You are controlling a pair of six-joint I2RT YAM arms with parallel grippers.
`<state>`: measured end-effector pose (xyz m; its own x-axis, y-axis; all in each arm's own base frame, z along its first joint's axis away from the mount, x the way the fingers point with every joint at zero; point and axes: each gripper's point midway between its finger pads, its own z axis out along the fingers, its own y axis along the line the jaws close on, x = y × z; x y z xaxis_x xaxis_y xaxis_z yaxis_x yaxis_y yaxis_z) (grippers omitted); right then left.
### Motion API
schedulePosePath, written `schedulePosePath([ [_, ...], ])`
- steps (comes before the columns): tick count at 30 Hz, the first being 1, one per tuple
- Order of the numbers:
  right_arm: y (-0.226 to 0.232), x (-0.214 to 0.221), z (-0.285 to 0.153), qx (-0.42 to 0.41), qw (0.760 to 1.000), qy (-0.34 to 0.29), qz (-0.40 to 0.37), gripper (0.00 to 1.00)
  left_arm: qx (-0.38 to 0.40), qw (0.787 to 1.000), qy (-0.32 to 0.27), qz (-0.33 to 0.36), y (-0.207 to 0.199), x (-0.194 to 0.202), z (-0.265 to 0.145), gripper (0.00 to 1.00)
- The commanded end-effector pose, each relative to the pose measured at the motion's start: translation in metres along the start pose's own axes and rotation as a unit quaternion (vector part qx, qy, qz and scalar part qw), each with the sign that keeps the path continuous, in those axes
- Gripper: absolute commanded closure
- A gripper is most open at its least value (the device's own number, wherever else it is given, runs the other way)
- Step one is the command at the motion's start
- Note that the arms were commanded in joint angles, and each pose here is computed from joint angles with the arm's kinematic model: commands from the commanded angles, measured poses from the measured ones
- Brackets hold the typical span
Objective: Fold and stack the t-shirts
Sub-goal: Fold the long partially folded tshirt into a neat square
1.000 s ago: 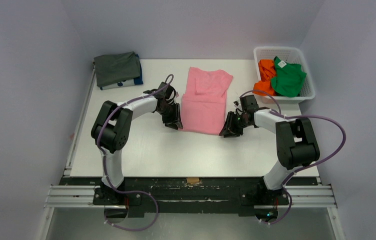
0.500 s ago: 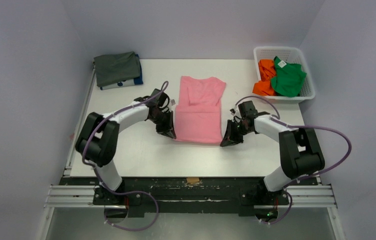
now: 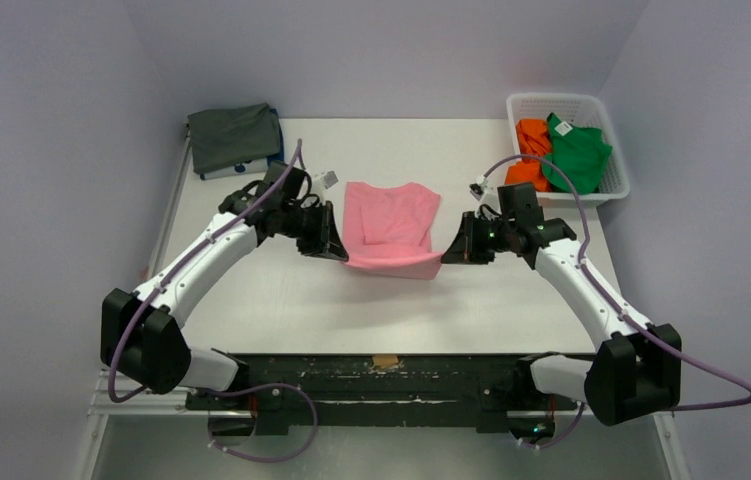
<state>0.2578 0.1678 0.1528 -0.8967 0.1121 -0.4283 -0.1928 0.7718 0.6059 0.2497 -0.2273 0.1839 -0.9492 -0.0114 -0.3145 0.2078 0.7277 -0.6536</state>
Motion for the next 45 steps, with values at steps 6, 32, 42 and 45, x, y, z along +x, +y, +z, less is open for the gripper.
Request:
schedulePosePath([
  [6,0.002,-0.11,0.005,0.004,0.99,-0.139,-0.009,1.0,0.046,0.994,-0.094,0.009,-0.008,-0.115,0.003,1.0],
  [32,-0.067,-0.237,0.074,0.081,0.98,-0.18,-0.007,1.0,-0.059,0.991,-0.119,-0.031,0.088,-0.252,0.08,1.0],
  [42,-0.104,-0.255,0.117,0.11,0.98,-0.168,-0.003,1.0,-0.033,0.99,-0.132,-0.04,0.105,-0.281,0.113,0.97],
  [45,-0.11,-0.271,0.122,0.119,0.976,-0.18,-0.011,0.71,-0.022,0.989,-0.139,-0.043,0.101,-0.289,0.113,0.73],
])
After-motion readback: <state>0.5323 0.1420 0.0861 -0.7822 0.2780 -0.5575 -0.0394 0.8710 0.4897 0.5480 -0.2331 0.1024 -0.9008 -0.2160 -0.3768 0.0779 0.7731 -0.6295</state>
